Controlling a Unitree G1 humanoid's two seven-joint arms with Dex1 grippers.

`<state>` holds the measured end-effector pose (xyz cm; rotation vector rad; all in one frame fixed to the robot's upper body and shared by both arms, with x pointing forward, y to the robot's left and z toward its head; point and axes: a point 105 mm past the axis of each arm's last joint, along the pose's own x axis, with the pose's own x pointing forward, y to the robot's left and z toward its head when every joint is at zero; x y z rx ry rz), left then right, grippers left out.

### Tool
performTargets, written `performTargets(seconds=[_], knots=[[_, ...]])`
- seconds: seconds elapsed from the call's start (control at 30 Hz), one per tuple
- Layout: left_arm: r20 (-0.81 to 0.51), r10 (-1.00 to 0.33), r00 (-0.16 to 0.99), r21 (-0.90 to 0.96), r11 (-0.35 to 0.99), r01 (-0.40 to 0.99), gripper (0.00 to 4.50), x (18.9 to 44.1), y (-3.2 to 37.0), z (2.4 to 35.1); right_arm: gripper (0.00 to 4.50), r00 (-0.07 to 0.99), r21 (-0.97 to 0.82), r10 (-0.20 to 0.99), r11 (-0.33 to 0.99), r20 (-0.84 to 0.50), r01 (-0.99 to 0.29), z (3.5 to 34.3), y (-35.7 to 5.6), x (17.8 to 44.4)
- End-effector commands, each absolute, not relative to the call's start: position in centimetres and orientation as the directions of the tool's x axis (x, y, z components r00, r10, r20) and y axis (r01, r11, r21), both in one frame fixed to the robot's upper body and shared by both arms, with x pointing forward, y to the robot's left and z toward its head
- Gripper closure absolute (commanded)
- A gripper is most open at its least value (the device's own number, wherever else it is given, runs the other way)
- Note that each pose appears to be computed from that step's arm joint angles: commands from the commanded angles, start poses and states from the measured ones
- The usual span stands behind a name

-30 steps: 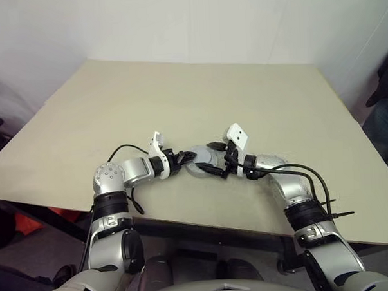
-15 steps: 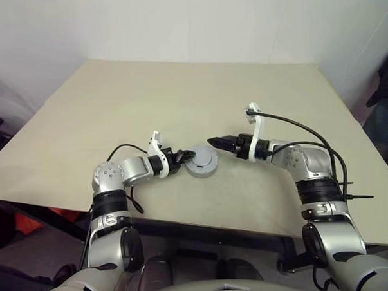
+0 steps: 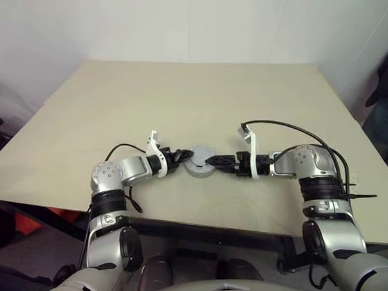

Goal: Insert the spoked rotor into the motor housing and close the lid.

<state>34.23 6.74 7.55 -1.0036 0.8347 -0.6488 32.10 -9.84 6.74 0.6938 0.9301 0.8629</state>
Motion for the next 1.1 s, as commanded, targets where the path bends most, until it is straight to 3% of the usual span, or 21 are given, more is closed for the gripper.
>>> performTargets(seconds=[0.03, 0.23, 0.43, 0.53, 0.7, 1.1], knots=[[-0.314, -0.772, 0.553, -0.897, 0.432, 0.094, 4.5, 34.8, 7.2, 7.8, 0.02, 0.336, 0.838, 0.886, 0.429, -0.319, -0.336, 7.6, -7.9, 32.7], [-0.316, -0.763, 0.564, -0.892, 0.442, 0.098, 4.5, 35.0, 7.6, 8.0, 0.02, 0.371, 0.859, 0.886, 0.402, -0.277, -0.318, 7.7, -6.0, 33.8], [-0.32, -0.753, 0.575, -0.889, 0.448, 0.093, 4.5, 35.1, 8.1, 8.0, 0.02, 0.425, 0.838, 0.852, 0.453, -0.308, -0.302, 7.2, -6.1, 34.6], [-0.319, -0.753, 0.576, -0.889, 0.449, 0.093, 4.5, 35.1, 8.1, 8.0, 0.64, 0.463, 0.827, 0.825, 0.484, -0.323, -0.286, 7.0, -6.5, 35.3], [-0.317, -0.754, 0.575, -0.89, 0.447, 0.095, 4.5, 35.1, 7.9, 8.0, 2.23, 0.489, 0.825, 0.81, 0.494, -0.324, -0.272, 6.9, -6.7, 35.6], [-0.253, -0.745, 0.617, -0.899, 0.417, 0.135, 4.5, 35.6, 8.4, 9.0, 2.37, 0.522, 0.83, 0.781, 0.512, -0.342, -0.222, 6.6, -7.1, 36.4]])
